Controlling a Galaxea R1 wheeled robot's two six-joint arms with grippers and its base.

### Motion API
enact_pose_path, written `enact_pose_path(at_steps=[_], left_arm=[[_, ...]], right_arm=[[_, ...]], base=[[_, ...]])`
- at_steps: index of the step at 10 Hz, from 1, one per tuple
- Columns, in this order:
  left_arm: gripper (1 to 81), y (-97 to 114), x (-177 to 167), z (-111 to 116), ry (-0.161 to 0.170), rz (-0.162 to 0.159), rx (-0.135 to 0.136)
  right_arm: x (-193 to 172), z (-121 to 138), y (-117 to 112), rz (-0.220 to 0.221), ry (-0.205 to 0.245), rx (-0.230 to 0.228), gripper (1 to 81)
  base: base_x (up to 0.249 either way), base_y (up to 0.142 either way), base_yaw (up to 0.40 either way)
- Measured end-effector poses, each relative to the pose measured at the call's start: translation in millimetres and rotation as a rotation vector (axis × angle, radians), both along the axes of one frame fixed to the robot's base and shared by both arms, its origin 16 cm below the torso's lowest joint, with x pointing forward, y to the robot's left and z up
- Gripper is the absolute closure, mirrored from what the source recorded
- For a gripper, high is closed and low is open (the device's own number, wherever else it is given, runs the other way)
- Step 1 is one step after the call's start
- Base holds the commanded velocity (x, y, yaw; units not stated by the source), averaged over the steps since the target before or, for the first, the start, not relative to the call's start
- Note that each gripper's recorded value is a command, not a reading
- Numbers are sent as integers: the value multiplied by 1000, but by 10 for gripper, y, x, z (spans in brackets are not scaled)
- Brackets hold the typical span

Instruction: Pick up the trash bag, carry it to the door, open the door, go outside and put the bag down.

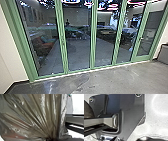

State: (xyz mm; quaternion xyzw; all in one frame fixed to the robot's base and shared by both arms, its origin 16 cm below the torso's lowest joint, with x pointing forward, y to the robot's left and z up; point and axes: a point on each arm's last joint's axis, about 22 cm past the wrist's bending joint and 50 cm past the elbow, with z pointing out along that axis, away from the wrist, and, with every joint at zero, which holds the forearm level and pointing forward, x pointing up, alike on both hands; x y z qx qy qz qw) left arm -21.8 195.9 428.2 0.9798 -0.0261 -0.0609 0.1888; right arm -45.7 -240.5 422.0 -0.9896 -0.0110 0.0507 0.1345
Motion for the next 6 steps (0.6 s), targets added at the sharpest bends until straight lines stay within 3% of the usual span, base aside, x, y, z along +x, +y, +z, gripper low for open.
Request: enact_pose_path(at_steps=[6], left_arm=[[811, -1, -5, 0, 1, -1, 0]], right_arm=[[3, 0, 1, 0, -1, 0, 10]], base=[[0, 0, -271]])
